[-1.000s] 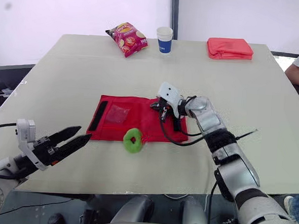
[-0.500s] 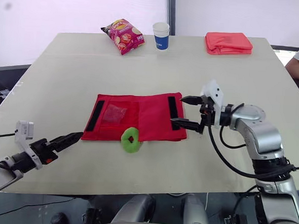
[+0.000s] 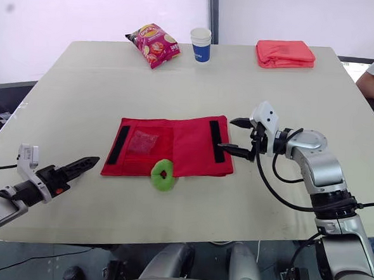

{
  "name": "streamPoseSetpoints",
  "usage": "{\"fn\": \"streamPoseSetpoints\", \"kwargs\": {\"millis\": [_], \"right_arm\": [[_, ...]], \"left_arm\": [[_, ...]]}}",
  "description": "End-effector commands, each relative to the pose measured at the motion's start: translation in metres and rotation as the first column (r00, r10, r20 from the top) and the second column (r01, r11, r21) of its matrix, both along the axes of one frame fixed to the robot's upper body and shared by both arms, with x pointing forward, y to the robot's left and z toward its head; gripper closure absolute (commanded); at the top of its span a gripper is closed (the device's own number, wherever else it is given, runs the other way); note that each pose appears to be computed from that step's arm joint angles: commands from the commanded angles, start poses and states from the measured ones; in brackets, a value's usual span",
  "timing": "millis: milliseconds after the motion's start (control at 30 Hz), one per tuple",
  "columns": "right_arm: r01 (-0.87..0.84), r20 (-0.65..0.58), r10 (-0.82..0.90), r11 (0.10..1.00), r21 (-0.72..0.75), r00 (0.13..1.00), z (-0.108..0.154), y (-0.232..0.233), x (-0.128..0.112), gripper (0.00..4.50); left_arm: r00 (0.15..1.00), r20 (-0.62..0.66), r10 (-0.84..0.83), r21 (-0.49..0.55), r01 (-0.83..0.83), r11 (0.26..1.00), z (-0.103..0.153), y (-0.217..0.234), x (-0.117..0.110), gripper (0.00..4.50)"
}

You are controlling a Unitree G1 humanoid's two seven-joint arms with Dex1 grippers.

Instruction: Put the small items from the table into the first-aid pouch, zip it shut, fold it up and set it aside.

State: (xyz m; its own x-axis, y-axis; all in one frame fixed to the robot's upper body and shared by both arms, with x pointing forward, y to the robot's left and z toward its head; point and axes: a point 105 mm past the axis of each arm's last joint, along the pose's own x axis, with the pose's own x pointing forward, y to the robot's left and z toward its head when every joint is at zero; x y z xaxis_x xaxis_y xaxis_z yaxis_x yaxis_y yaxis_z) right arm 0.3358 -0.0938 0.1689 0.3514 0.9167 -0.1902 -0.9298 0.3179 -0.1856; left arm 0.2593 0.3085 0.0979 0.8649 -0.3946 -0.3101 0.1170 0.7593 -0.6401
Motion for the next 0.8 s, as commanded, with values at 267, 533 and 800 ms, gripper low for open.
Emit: {"fn": "streamPoseSetpoints", "kwargs": {"millis": [267,533,800], "right_arm": [[-0.2,0.127,0.194,0.979,0.036,0.973,0.034,0.007,-0.044,0.03],[-0.352,0.239,0.327,0.933,0.072,0.914,0.06,0.02,-0.076,0.03],[-0.399,0.297,0.356,0.911,0.099,0.886,0.088,0.027,-0.086,0.03]], "left_arm": [[0.999,-0.037,-0.012,-0.198,0.004,0.98,-0.001,-0.055,-0.037,0.0],[0.988,-0.103,0.115,-0.286,-0.141,0.948,-0.006,-0.078,-0.044,0.0],[0.966,-0.12,0.231,-0.389,-0.26,0.884,-0.012,-0.092,-0.033,0.0]]}}
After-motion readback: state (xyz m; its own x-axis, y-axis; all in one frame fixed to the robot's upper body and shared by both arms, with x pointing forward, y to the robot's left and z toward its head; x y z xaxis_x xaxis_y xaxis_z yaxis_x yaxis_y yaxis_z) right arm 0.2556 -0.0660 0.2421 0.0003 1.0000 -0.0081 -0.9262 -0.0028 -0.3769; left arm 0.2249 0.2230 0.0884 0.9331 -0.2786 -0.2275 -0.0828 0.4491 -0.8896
